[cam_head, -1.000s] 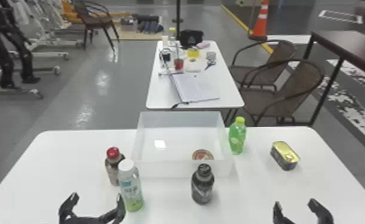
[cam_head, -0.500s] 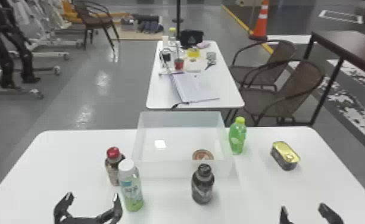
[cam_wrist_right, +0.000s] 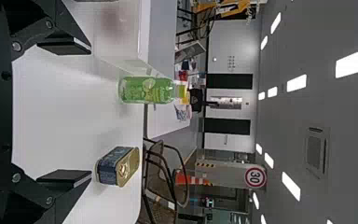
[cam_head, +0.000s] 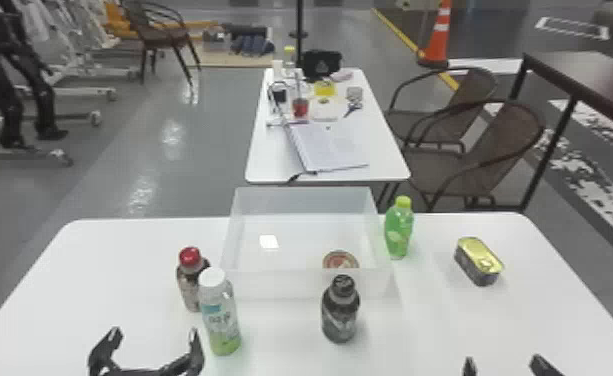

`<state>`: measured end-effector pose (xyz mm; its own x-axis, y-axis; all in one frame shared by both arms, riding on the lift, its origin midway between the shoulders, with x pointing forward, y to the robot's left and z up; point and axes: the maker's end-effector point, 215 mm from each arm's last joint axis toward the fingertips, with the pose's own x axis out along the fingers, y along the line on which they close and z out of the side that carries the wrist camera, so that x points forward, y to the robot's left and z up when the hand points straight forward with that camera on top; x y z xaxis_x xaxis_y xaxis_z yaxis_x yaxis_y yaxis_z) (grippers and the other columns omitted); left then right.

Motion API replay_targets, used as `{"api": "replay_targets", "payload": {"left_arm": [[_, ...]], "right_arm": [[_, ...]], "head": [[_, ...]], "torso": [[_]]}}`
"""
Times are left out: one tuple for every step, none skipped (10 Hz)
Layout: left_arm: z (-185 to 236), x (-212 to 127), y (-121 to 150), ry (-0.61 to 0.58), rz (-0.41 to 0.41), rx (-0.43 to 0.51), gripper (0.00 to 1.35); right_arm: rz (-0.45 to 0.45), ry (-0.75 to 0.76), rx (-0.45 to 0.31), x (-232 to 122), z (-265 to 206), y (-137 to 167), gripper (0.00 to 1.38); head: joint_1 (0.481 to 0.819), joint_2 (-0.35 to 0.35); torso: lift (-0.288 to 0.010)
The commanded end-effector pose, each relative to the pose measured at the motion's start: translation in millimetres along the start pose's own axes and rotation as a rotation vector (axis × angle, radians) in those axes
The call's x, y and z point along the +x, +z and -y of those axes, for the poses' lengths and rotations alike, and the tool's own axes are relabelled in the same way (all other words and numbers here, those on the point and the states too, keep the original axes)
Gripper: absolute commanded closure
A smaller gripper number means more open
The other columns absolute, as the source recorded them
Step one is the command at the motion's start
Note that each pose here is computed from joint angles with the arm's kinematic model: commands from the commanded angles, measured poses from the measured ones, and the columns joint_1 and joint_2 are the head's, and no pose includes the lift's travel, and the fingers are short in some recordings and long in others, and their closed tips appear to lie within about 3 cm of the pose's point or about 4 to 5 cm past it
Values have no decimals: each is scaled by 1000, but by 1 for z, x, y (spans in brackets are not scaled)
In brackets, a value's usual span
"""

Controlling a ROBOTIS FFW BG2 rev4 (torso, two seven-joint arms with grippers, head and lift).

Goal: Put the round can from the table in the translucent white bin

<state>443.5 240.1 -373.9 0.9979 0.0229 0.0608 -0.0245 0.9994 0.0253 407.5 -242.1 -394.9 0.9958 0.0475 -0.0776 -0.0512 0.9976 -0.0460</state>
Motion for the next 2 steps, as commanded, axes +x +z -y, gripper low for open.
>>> {"api": "replay_targets", "payload": {"left_arm": [[-2,-1,-1,5,-4,-1,98],[-1,-1,-1,3,-6,1,98]], "right_arm": [[19,5,-33,2,-2,9,328],[15,5,-35,2,-2,9,328]], "head": [[549,0],[549,0]], "torso": [[-100],[-100]]}}
